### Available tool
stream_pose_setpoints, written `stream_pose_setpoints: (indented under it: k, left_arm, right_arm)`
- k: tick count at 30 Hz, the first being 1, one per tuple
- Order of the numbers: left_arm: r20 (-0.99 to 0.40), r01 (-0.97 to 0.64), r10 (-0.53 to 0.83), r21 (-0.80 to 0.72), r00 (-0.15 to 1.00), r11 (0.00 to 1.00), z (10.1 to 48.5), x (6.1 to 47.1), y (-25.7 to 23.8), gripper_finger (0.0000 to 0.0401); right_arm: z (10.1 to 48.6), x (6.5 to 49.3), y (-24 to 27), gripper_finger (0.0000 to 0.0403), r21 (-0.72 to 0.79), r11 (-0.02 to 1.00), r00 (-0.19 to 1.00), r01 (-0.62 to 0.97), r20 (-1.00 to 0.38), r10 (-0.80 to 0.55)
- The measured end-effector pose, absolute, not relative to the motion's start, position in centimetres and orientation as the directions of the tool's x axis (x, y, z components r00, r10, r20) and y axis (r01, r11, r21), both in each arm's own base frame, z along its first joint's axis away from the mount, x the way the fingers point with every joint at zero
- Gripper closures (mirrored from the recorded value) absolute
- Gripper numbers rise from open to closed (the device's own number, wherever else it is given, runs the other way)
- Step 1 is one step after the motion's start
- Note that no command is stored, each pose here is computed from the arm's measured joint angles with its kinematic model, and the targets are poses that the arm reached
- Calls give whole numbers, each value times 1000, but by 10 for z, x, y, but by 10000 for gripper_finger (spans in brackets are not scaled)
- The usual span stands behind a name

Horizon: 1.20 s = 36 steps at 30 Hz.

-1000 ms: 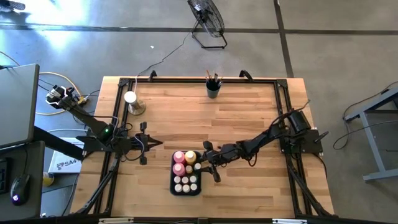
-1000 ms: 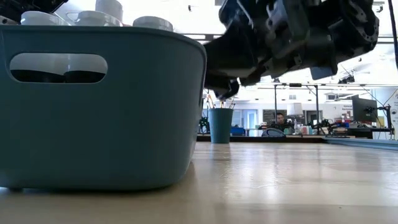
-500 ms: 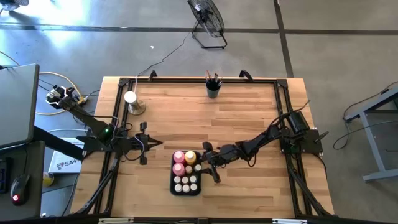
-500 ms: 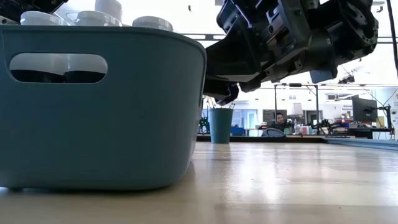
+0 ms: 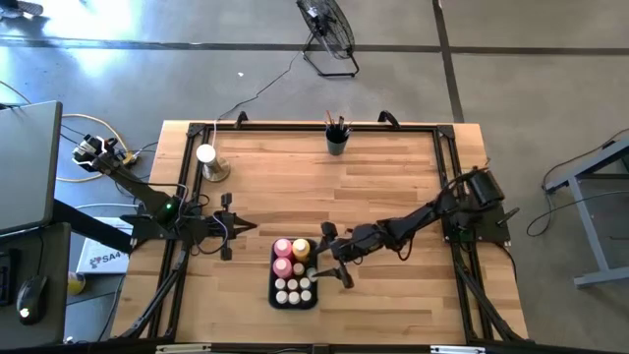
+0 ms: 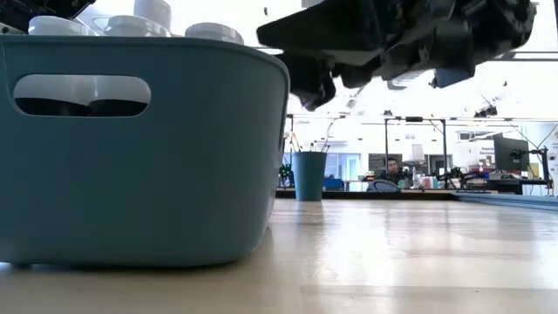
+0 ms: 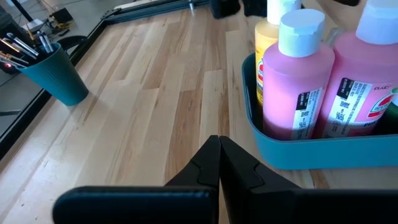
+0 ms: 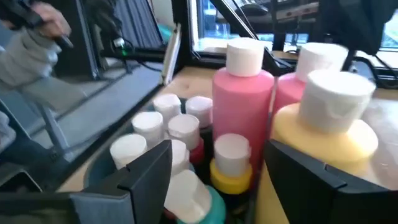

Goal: Pick & Place Paint Supplies
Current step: Put the green paint bottle into the green bin

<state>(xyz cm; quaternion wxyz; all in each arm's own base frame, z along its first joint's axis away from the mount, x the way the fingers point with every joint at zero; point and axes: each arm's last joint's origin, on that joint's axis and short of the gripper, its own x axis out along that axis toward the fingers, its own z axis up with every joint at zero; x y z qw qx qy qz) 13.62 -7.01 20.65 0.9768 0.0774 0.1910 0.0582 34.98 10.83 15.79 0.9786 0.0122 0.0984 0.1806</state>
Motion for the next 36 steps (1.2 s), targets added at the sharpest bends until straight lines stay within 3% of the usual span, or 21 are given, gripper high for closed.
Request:
stream_pose_setpoints:
  k: [6,11,19,23,36]
  left_arm:
    - [-372,-61,119,164,921,985,206,136,-71,401]
    - [-371,-63,118,157,921,986,206,136,-71,401]
    - [-372,-73,124,147,920,986,206,136,-71,401]
    - [-370,-78,129,148,920,986,206,136,-71,401]
    - [-371,-78,129,149,920,986,206,136,-71,401]
  right_arm:
    - [188,336,102,166,22,957,924,-289,-257,285]
    - [205,320,98,193,78,953,891,-292,-341,300]
    - [182,317,99,326,226,947,807,-229,-501,314]
    - [170,324,108,392,262,924,801,-278,-468,374]
    - [147,333,131,400,347,893,822,-286,-391,414]
